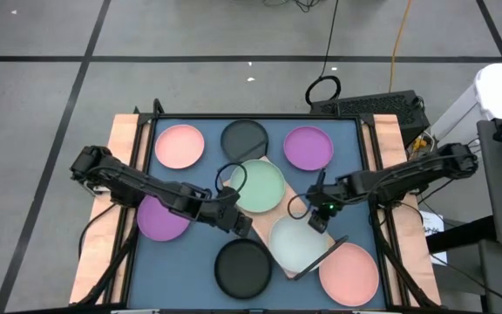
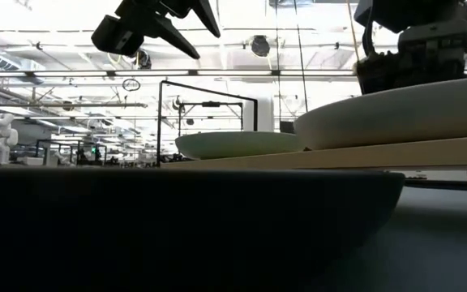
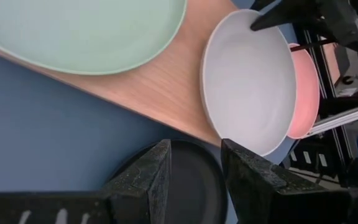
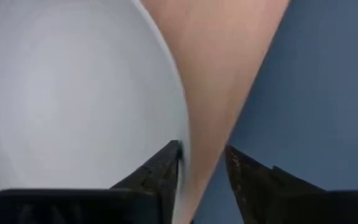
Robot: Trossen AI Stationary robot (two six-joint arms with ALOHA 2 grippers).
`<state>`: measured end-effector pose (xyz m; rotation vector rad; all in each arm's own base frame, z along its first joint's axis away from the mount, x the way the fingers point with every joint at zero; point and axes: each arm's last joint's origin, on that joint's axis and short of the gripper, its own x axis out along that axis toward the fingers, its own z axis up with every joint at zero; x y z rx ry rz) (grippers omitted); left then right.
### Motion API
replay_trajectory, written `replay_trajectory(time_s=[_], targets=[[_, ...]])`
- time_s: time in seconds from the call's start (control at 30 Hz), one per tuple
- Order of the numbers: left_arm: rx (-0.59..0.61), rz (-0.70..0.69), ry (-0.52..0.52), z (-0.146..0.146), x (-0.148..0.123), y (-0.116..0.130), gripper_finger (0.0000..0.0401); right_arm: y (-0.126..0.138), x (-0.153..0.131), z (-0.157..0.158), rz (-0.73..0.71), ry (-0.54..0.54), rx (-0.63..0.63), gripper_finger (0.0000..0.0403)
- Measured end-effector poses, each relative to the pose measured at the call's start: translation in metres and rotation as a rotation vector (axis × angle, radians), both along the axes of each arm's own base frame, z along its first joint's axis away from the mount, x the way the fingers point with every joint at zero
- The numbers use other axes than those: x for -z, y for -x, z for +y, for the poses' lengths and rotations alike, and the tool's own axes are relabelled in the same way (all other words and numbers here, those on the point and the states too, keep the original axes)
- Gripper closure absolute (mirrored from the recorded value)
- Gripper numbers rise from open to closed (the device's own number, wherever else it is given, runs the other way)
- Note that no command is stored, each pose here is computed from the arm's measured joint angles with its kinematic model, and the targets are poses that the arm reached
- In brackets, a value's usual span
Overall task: Place and stack plates onto a shelf
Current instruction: Put the light blue plate on the shelf
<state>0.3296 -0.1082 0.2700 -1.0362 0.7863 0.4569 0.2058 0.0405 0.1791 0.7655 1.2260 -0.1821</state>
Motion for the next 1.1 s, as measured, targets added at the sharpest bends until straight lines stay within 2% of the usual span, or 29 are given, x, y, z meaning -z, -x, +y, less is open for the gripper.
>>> replay_trajectory(time_s=[0.27,0.33,0.8,1.1], targets=[[-0.005,0.0,0.004,0.0,0.0,0.0,0.0256,-0.0013,-0.0024,-0.0007,-0.023,0.002,0.043,0.0389],[-0.003,0.0,0.002,0.0,0.0,0.0,0.0256,-0.0021,-0.0027,-0.0005,-0.028,-0.005,0.055,0.0398],[0.002,0.041,-0.016,0.0015,0.0026,0.003,0.0256,-0.0044,-0.0037,-0.0009,-0.046,-0.005,0.105,0.0386],[-0.016,0.051,0.007,-0.0033,0.0033,0.0053,0.0256,-0.0051,-0.0037,-0.0048,-0.044,-0.003,0.138,0.0321]])
